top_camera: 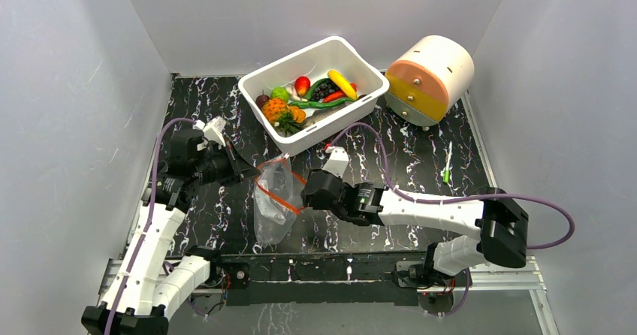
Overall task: Place the food in the zip-top bag and seal the zipper
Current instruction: Open the zipper of the food storage bag, then move the bin to the center of the board.
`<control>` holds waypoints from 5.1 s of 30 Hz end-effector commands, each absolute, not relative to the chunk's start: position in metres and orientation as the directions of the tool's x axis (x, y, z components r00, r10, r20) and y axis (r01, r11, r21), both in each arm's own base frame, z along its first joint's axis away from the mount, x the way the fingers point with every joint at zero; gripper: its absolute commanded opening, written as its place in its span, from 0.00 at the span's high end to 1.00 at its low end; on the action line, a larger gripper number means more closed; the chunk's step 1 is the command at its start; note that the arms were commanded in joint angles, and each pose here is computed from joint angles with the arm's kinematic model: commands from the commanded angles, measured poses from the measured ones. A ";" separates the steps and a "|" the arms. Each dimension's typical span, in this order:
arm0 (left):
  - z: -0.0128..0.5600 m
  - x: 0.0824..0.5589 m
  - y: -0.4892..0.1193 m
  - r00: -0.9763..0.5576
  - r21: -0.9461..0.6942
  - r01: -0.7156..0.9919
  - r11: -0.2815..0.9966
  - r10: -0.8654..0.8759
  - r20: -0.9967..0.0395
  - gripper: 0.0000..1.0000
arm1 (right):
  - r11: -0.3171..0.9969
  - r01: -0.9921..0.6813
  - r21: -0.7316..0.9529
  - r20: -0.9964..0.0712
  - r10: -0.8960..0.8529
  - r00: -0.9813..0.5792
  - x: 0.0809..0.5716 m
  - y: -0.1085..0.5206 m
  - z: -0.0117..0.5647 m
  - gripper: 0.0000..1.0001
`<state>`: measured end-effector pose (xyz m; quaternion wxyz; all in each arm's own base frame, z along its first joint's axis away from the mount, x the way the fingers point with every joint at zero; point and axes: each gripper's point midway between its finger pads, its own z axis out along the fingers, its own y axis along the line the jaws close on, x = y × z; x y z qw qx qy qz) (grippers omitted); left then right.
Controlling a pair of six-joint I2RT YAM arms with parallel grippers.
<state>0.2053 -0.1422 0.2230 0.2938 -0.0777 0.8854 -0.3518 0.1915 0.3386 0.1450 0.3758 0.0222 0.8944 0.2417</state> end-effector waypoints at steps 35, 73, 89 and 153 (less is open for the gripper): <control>0.341 0.233 -0.022 -0.467 -0.125 -0.110 0.986 -0.163 -0.869 1.00 | 0.650 0.281 0.706 -0.566 0.757 -0.328 0.356 0.328 0.231 0.36; 0.301 0.237 -0.028 -0.577 -0.053 -0.063 0.997 -0.080 -0.813 1.00 | 0.992 -0.086 0.096 -0.774 0.020 -0.633 0.292 0.249 0.164 0.63; 0.267 0.287 -0.028 -0.599 0.071 -0.025 0.997 0.042 -0.800 1.00 | 0.992 0.009 0.123 -0.833 0.108 -0.543 0.264 0.168 0.209 0.58; 0.225 0.227 -0.112 -0.760 -0.392 0.179 0.902 -0.126 -0.637 1.00 | 0.953 0.301 -0.039 -0.769 0.164 -0.618 0.271 0.118 0.161 0.49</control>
